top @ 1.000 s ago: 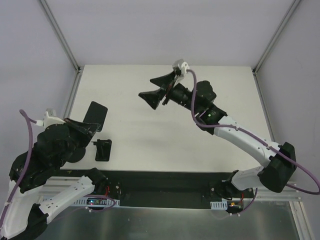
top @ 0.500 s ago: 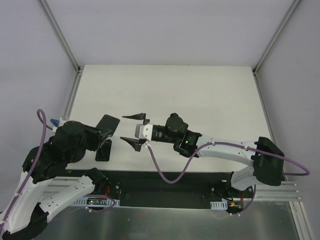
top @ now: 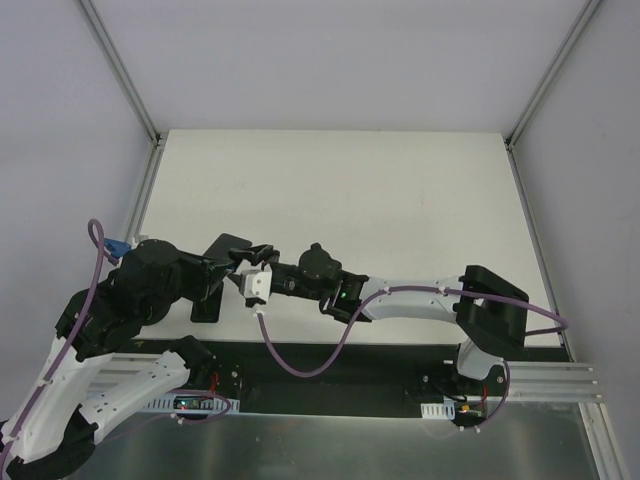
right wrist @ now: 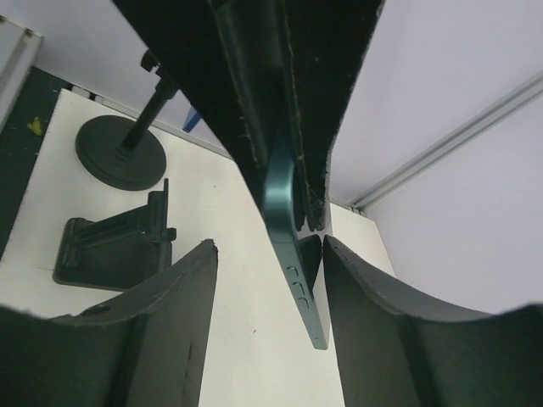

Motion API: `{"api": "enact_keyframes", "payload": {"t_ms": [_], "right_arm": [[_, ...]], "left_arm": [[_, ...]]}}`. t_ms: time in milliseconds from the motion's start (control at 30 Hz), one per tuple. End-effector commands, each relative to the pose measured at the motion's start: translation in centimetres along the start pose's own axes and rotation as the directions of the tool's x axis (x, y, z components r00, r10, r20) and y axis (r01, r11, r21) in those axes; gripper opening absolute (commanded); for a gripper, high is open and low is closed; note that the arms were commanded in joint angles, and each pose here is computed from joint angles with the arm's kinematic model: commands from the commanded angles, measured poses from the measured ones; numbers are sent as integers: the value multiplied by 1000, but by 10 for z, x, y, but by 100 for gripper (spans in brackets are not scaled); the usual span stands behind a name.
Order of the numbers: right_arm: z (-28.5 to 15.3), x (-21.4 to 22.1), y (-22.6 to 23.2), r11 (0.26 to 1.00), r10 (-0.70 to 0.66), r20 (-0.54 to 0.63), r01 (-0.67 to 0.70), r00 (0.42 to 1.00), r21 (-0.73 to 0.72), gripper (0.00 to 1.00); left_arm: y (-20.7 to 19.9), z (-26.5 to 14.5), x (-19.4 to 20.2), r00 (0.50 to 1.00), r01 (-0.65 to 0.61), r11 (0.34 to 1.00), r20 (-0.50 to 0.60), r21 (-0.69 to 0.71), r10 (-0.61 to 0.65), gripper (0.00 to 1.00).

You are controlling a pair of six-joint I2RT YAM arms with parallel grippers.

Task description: Place the phone on the phone stand

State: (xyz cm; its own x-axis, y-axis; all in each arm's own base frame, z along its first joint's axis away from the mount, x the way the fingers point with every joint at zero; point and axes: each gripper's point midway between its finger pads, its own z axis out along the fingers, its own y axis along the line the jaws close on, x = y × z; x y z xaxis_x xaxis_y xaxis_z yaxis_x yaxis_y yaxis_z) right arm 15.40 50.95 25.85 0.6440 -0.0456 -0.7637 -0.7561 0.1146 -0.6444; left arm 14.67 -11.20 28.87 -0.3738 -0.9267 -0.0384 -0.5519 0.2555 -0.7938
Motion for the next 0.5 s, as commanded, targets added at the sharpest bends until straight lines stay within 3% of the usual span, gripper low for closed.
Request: {"api": "enact_keyframes", "payload": {"t_ms": [0,167,233,300,467], "right_arm": [[7,-32,-41,984,-43,63,31,997,176,52],[5,-30,-48,973,-29,40,19,999,231,43],[5,-30,-48,971,-33,44,22,999,237,33],[4,-29,-51,964,-30,31,21,999,266,15],[9,-33,-46,960,-37,37,26,999,279,1]], "left_arm": [[-20,-3,3,998,63,995,-21,78,-61,0],[-19,-4,0,997,71,994,-9,84,-71,0],[-19,-5,-2,997,74,993,-2,92,-74,0],[-19,-5,-3,997,72,993,4,95,-72,0],[-19,-7,-7,997,77,991,20,113,-80,0]]}}
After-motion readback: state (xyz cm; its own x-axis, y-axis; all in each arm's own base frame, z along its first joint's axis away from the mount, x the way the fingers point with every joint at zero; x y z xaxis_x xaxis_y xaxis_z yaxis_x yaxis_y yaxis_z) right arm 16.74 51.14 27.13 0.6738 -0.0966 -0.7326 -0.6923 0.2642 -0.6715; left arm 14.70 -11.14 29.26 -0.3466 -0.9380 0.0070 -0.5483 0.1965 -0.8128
